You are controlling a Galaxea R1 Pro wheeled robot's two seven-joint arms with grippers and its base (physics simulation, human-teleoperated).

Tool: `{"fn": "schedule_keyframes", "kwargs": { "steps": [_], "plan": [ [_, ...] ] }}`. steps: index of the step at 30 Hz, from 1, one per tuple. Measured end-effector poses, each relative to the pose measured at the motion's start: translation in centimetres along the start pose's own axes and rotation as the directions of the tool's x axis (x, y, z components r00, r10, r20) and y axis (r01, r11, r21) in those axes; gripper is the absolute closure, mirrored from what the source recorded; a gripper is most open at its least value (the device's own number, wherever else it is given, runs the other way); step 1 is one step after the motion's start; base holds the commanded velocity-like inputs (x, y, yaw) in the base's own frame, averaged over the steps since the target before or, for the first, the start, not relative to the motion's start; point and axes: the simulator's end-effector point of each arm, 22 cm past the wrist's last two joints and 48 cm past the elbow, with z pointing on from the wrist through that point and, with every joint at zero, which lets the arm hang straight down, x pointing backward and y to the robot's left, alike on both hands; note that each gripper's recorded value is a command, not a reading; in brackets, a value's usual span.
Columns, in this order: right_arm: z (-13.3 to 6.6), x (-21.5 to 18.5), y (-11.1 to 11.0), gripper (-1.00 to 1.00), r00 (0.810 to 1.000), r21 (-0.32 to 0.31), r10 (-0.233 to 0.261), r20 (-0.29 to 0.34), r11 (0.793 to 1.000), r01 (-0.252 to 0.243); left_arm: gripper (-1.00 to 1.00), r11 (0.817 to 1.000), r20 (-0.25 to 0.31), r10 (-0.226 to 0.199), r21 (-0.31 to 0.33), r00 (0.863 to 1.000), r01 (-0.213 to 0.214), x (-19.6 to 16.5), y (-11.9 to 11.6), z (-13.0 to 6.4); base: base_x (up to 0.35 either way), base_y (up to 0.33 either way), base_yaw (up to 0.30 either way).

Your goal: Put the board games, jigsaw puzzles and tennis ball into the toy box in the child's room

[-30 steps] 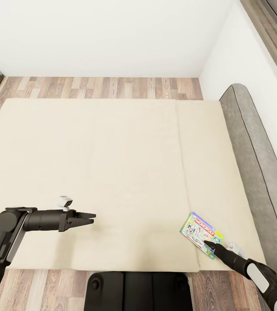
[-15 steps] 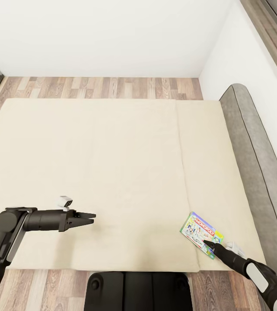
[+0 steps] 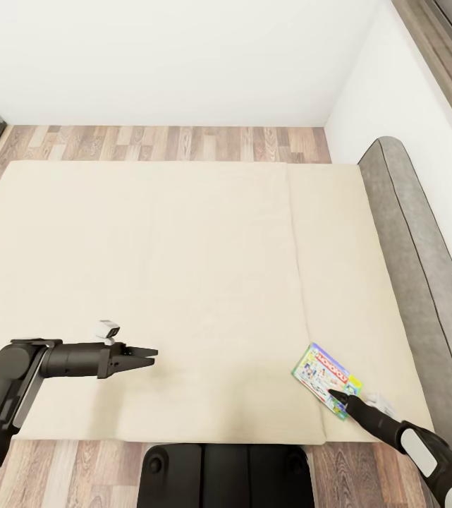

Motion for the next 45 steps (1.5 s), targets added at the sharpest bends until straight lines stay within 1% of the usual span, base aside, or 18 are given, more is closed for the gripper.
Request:
{"fn": "schedule_keyframes", "kwargs": {
  "steps": [19,22,29,39,43,45],
  "plan": [
    [0.3,0.4,0.9,-1.00,1.000,-0.017,0.009,-0.011,1.000,-0.009,-1.00,1.000,0.000,0.000,0.000,1.000,0.000,0.0,0.0,0.0,0.000,0.000,0.000],
    [0.4,0.3,1.3,-1.00,1.000,-0.031,0.006,-0.008,1.000,-0.007,-1.00,1.000,0.000,0.000,0.000,1.000,0.000,0.0,0.0,0.0,0.000,0.000,0.000],
    [0.4,0.3,3.0,-1.00,1.000,-0.102,0.005,-0.006,0.995,-0.006,-1.00,1.000,0.000,0.000,0.000,1.000,0.000,0.0,0.0,0.0,0.000,0.000,0.000],
    [0.7,0.5,4.1,-1.00,1.000,-0.125,0.007,-0.007,0.992,-0.007,-1.00,1.000,0.000,0.000,0.000,1.000,0.000,0.0,0.0,0.0,0.000,0.000,0.000],
    [1.1,0.4,5.5,-1.00,1.000,-0.148,0.001,0.000,0.989,-0.001,-1.00,1.000,0.000,0.000,0.000,1.000,0.000,0.0,0.0,0.0,0.000,0.000,0.000],
    [1.4,0.8,6.4,-1.00,1.000,-0.163,0.006,-0.012,0.987,-0.008,-1.00,1.000,0.000,0.000,0.000,1.000,0.000,0.0,0.0,0.0,0.000,0.000,0.000]
  ]
}}
